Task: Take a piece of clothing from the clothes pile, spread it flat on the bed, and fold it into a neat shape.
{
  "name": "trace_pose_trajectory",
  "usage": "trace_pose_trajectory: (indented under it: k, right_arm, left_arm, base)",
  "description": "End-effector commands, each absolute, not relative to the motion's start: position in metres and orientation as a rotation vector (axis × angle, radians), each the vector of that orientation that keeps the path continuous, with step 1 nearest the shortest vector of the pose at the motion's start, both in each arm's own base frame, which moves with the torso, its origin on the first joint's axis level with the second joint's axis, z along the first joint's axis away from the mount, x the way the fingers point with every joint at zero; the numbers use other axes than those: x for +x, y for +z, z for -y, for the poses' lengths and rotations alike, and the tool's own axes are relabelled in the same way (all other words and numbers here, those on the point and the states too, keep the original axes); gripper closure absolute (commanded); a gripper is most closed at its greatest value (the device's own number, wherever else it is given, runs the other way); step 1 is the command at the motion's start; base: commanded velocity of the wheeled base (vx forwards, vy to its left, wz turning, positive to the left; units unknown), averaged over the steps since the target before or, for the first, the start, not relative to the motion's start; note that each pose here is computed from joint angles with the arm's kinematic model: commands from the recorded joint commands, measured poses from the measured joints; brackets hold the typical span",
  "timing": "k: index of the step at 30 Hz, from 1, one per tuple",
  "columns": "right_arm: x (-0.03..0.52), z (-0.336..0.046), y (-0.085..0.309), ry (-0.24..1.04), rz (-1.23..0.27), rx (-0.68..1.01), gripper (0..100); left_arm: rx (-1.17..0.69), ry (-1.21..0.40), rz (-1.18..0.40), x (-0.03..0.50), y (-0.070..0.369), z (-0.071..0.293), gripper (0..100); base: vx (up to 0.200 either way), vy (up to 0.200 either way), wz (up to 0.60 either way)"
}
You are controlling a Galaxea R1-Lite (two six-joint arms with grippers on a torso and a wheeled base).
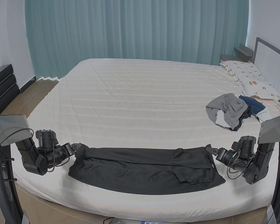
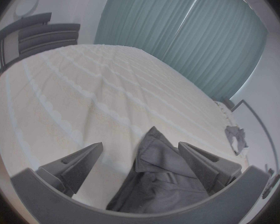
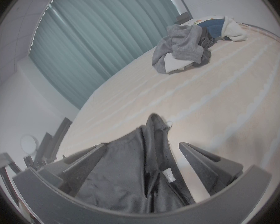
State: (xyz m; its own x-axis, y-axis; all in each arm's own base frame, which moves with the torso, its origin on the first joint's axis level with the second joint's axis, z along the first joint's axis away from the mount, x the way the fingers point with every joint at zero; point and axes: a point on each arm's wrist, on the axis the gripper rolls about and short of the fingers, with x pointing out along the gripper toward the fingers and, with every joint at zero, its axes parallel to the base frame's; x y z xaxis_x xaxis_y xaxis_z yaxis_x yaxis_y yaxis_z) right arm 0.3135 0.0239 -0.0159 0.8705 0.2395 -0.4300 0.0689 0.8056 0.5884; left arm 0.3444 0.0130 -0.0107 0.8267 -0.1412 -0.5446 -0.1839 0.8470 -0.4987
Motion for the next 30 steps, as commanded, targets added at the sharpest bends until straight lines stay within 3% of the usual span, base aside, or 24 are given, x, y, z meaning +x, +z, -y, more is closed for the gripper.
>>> trace_pose_trajectory:
  k: [1,7,14,20,30]
  right_arm:
    - [0.323,-0.018,-0.007,0.103,-0.479,0.706,0]
    - [0.326,-0.017,-0.012,0.105,-0.493,0.741,0]
    - [0.325,-0.021,-0.017,0.114,-0.512,0.742,0]
    - [0.324,-0.023,-0.018,0.117,-0.519,0.740,0]
    - [0.323,-0.027,-0.018,0.127,-0.528,0.737,0]
  left_arm:
    - [-0.639,-0.017,-0.578,0.343,0.006,-0.005,0]
    - [-0.670,-0.042,-0.551,0.364,0.006,0.022,0]
    - [-0.559,-0.007,-0.559,0.386,-0.021,0.049,0]
    - [-0.322,0.066,-0.594,0.382,-0.049,0.052,0]
    - [-0.197,0.103,-0.638,0.348,-0.057,0.041,0]
  base:
    - [0.000,0.000,0.00]
    - [0.000,0.000,0.00]
    - [0.000,0.000,0.00]
    - [0.000,0.000,0.00]
    - [0.000,0.000,0.00]
